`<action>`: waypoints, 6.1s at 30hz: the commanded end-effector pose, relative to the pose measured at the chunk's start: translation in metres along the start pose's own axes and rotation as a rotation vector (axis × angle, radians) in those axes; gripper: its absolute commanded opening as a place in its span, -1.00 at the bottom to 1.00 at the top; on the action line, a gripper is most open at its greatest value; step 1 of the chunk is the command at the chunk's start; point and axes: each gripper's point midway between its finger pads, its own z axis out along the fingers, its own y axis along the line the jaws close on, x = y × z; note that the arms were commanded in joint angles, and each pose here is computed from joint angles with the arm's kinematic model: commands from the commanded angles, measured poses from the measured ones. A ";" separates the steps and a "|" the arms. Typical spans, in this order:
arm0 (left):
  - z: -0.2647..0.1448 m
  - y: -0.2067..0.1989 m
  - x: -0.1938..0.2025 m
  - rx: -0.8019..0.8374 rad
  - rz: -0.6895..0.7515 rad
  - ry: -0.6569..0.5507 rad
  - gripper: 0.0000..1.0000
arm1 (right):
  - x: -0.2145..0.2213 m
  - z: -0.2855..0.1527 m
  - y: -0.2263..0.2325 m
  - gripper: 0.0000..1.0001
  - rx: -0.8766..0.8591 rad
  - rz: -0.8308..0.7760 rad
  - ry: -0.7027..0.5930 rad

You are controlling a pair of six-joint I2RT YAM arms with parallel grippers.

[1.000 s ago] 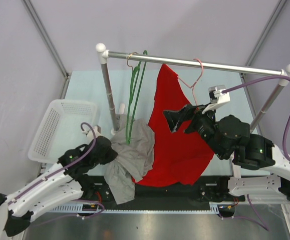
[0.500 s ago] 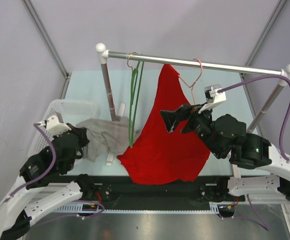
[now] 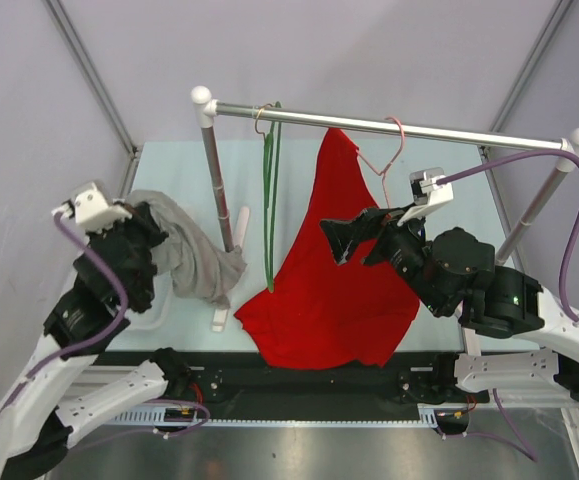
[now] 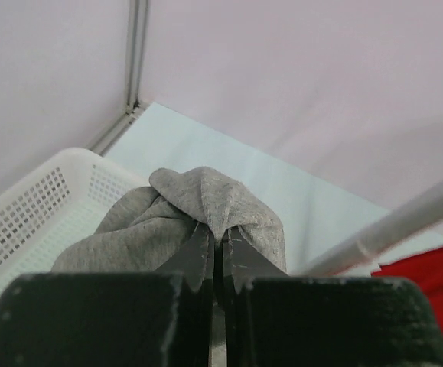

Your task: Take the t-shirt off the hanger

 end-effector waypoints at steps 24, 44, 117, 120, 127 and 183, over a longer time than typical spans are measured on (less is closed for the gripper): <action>0.083 0.033 -0.165 -0.307 -0.206 -0.224 -0.99 | -0.048 -0.018 -0.010 0.99 -0.012 0.026 -0.109; 0.101 0.028 -0.192 -0.317 -0.202 -0.267 -0.99 | -0.051 -0.017 -0.005 0.99 -0.027 0.031 -0.107; -0.155 -0.128 0.151 1.504 0.011 0.659 0.46 | -0.033 0.022 -0.015 -0.27 0.125 -0.069 -0.037; -0.174 -0.133 0.143 1.620 -0.015 0.652 0.50 | -0.032 0.026 -0.010 -0.47 0.096 -0.005 -0.074; -0.199 -0.139 0.111 1.722 -0.029 0.523 0.77 | -0.041 0.031 -0.008 -0.53 0.069 0.102 -0.159; -0.128 -0.186 0.161 1.097 -0.016 0.490 0.75 | 0.058 0.036 -0.096 -1.00 0.384 0.256 -0.176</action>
